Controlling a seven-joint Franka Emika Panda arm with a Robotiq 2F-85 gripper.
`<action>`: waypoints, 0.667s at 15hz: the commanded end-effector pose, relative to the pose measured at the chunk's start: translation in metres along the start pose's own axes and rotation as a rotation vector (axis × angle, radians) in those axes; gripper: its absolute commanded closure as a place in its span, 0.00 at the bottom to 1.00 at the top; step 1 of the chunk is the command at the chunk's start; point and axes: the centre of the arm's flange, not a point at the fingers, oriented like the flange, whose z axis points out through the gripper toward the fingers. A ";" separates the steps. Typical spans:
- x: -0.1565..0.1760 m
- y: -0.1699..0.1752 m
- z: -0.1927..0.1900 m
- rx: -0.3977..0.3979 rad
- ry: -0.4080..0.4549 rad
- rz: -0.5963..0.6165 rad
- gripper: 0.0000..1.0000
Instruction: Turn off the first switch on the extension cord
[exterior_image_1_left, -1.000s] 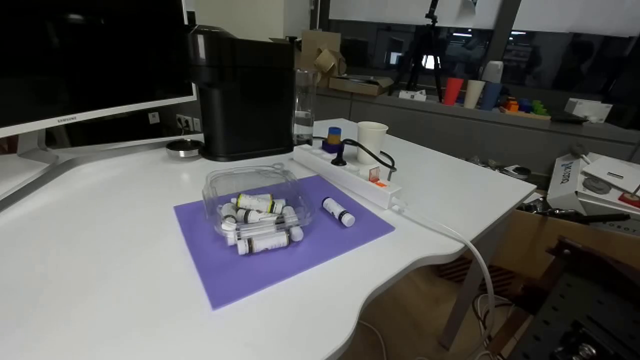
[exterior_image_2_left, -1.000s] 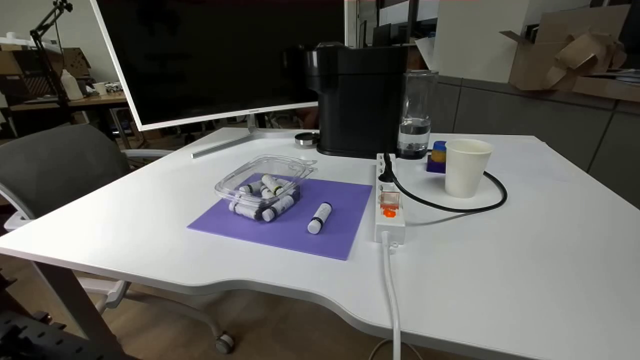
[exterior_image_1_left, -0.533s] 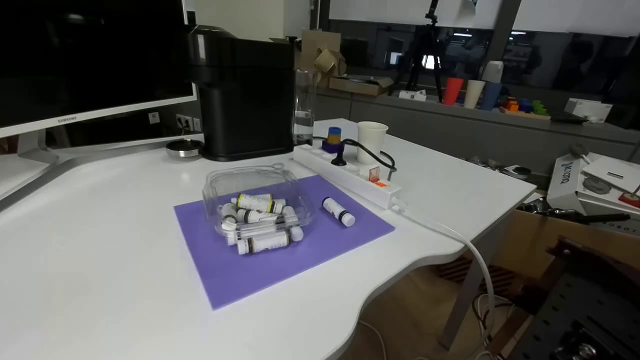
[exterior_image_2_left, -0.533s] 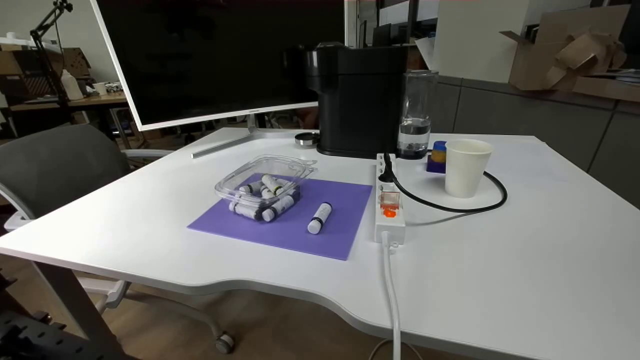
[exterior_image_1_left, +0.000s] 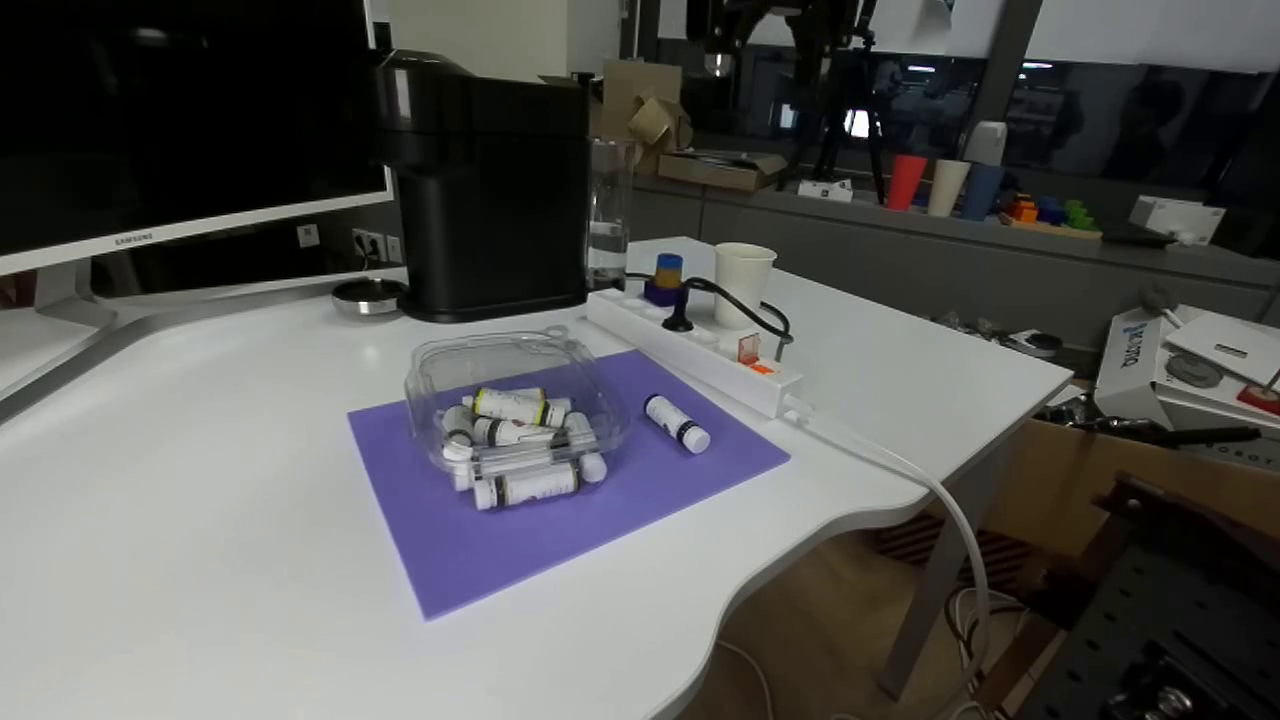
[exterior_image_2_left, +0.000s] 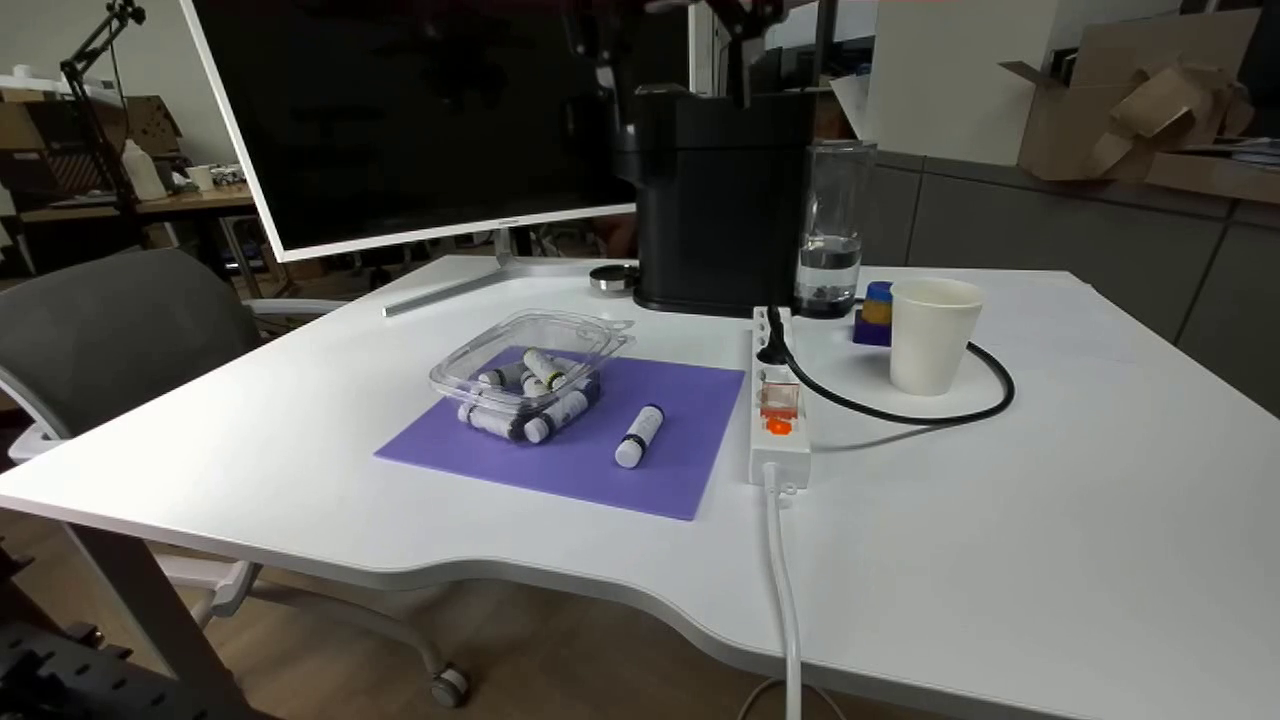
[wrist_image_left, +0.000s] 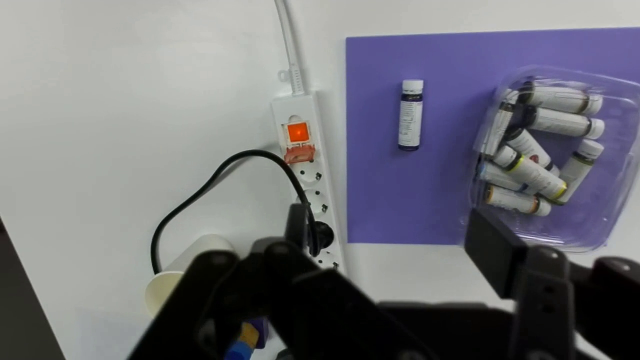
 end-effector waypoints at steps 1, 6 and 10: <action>0.035 0.033 0.027 0.000 -0.024 0.003 0.47; 0.053 0.053 0.072 0.026 -0.104 -0.118 0.81; 0.060 0.057 0.095 0.051 -0.152 -0.264 1.00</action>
